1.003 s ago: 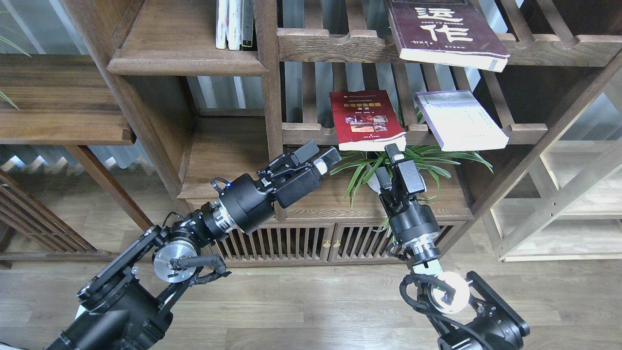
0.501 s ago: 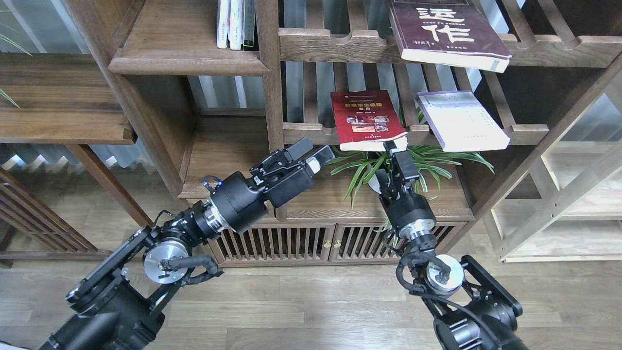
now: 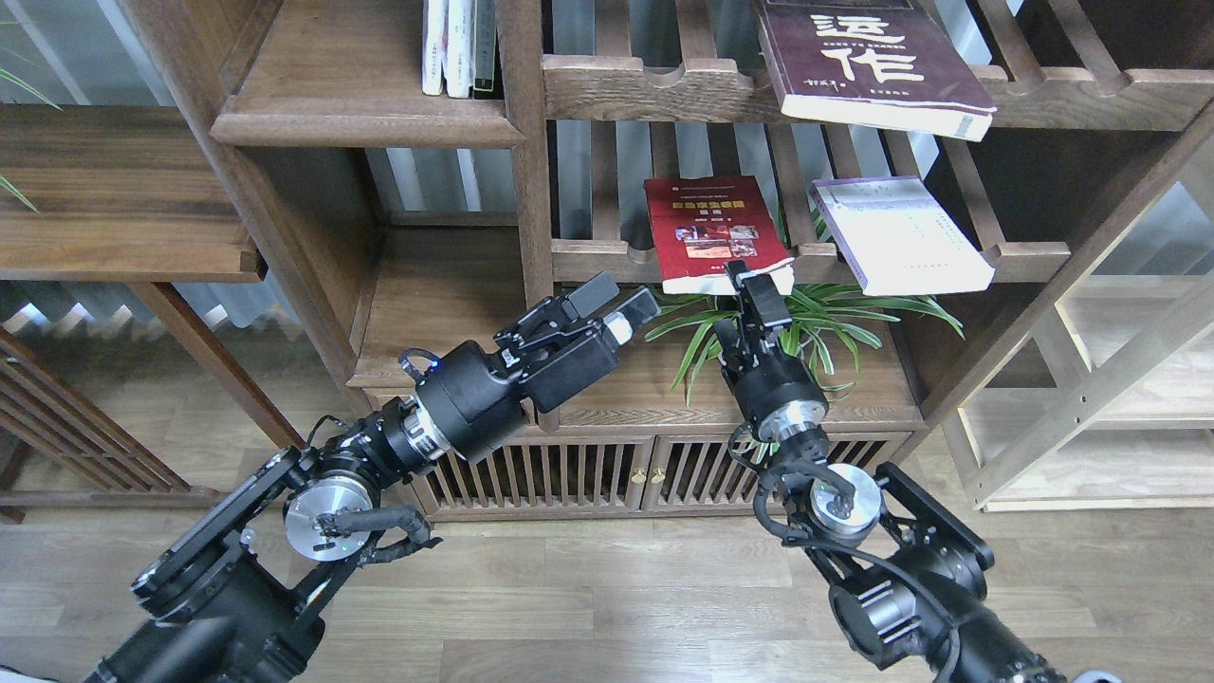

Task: Organize books on shelf
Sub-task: 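Move the right gripper up toward the red book's lower edge, then grasp the red book's bottom edge with the right gripper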

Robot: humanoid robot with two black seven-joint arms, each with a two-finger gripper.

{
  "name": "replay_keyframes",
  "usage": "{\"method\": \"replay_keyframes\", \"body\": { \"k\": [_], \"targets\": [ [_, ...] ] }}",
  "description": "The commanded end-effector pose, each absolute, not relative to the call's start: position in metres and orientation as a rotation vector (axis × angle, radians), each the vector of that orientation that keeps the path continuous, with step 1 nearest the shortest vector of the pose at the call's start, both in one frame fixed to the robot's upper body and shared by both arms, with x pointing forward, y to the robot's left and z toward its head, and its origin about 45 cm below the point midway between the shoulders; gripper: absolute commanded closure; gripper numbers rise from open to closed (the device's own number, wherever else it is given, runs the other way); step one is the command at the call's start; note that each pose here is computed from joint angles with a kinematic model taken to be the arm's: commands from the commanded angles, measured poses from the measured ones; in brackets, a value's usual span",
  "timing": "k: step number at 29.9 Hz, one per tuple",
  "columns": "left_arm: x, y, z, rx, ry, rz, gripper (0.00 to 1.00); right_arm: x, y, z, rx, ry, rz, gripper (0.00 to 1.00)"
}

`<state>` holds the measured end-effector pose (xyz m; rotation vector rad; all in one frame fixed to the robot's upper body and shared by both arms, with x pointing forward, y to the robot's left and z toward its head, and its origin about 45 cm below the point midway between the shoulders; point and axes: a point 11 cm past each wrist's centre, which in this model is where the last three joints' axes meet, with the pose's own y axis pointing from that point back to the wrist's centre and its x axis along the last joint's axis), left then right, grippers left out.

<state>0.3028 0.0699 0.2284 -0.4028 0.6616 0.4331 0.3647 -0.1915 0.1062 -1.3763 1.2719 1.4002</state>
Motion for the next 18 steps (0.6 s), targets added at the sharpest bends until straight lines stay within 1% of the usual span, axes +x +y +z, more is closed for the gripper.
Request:
{"method": "replay_keyframes", "body": {
  "k": [1,8,14,18],
  "targets": [
    [0.300,0.072,0.224,-0.406,0.676,0.443,0.01,0.376,-0.193,0.107,-1.402,1.297,1.389,0.00],
    [0.301,0.074,0.224,-0.410,0.676,0.450,0.01,0.397,-0.201,0.114,-1.370,1.316,1.370,0.01],
    [0.301,0.074,0.223,-0.411,0.678,0.451,0.01,0.406,-0.205,0.118,-1.360,1.324,1.361,0.01],
    [0.301,0.075,0.223,-0.413,0.680,0.454,0.01,0.405,-0.201,0.115,-1.368,1.327,1.378,0.05]
  ]
}}
